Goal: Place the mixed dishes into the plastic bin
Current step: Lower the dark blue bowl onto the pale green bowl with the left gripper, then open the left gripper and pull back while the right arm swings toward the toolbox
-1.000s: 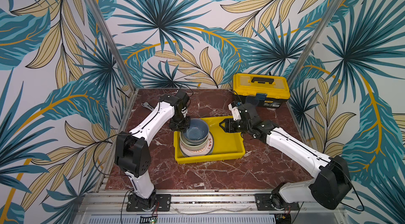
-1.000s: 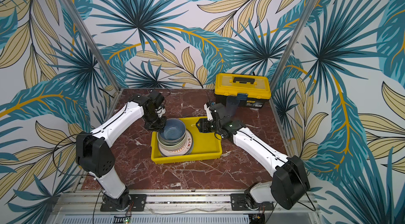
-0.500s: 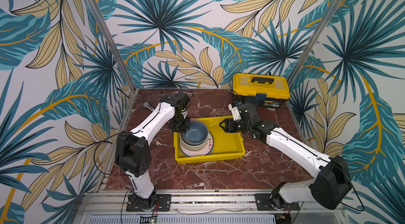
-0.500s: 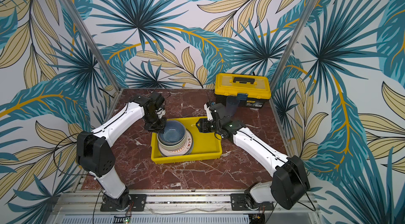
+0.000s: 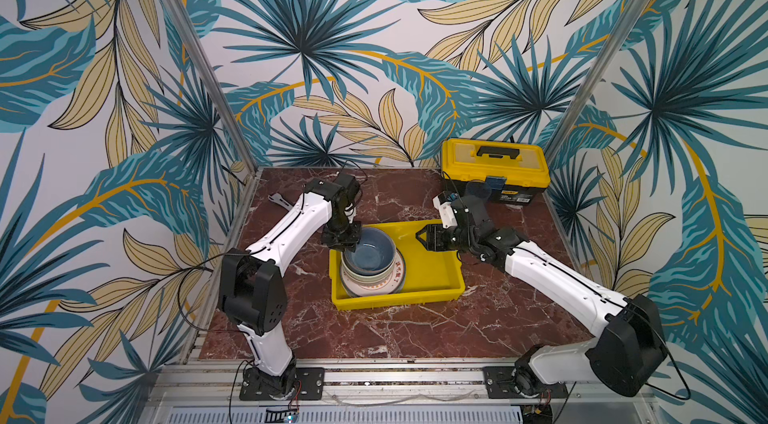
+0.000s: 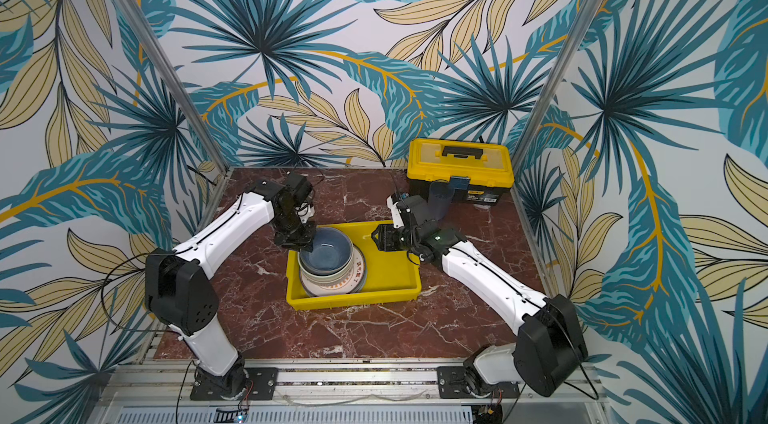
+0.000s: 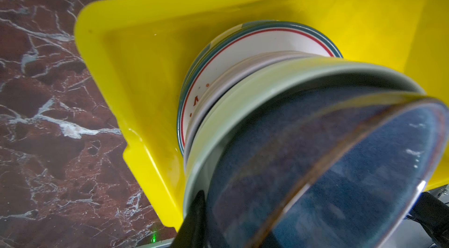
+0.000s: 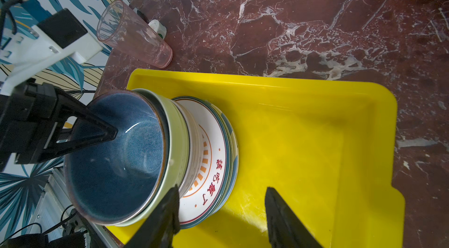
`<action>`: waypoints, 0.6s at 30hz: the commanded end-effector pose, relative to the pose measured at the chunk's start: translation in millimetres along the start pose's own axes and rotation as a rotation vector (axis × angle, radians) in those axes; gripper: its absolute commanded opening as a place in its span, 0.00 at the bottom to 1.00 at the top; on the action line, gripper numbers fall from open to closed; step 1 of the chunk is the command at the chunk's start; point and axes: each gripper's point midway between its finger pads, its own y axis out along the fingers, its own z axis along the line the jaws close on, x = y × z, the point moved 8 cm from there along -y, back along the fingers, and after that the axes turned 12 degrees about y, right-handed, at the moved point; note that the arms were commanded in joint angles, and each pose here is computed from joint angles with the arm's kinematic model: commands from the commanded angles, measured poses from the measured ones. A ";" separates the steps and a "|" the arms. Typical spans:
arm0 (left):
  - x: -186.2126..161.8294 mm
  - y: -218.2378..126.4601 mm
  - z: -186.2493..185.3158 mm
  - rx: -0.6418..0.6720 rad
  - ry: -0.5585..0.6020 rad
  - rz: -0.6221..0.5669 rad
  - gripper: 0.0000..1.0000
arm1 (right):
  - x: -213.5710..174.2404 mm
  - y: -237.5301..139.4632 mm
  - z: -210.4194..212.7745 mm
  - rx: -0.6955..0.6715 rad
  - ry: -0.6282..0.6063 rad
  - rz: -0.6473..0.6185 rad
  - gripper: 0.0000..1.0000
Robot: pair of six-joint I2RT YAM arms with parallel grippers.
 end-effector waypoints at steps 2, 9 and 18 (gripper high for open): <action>-1.6 -22.8 -3.7 0.000 0.009 -0.060 0.31 | -4.2 2.8 -5.1 -0.020 0.008 0.015 0.58; -2.6 -29.5 -3.7 0.011 0.009 -0.070 0.34 | -3.8 3.0 -4.3 -0.014 0.009 0.016 0.58; -3.4 -42.4 -4.9 0.015 0.012 -0.103 0.40 | -3.0 4.6 -3.1 -0.008 0.005 0.022 0.58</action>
